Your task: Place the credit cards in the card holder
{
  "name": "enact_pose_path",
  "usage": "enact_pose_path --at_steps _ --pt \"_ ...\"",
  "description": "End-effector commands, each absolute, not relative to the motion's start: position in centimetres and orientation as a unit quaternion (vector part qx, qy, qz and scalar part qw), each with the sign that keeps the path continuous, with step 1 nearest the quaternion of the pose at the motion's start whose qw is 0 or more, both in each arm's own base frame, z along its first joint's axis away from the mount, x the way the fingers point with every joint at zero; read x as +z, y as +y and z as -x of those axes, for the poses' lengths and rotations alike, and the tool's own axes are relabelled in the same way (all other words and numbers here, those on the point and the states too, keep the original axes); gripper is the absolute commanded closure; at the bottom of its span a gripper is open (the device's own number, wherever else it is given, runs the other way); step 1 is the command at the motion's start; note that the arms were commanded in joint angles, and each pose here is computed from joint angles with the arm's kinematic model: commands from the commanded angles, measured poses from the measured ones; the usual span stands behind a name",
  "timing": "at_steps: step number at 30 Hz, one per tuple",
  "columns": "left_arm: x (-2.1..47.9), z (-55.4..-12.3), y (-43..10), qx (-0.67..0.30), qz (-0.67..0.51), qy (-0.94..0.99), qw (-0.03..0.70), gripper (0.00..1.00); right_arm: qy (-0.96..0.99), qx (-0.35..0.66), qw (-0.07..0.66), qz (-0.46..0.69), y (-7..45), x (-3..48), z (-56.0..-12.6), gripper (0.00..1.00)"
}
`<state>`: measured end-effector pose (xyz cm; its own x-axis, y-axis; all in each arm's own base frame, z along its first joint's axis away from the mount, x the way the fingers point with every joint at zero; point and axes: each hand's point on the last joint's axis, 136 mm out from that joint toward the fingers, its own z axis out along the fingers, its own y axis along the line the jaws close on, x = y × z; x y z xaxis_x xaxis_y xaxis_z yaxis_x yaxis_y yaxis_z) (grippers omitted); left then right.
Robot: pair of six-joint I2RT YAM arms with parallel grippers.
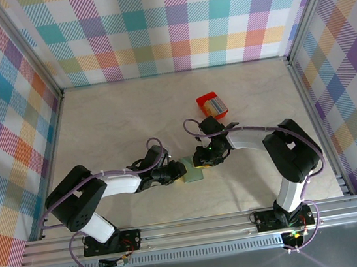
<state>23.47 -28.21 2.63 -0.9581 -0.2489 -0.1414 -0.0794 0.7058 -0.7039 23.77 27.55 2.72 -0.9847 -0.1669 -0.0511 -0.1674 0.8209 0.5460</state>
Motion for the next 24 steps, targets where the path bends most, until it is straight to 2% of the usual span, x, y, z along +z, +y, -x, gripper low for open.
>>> enact_pose_path --at_steps 1,9,24 --pt "2.9 -23.7 -28.9 -0.381 0.081 0.914 0.113 0.75 0.945 0.311 -0.012 0.096 28.4 2.9 -23.0 0.77" --pt "3.3 -23.8 -29.1 -0.384 0.080 0.913 0.116 0.76 0.937 0.334 0.012 0.101 28.8 5.6 -23.5 0.82" --pt "3.5 -23.9 -29.3 -0.387 0.077 0.911 0.118 0.76 0.916 0.385 0.003 0.111 29.9 6.2 -22.6 0.83"
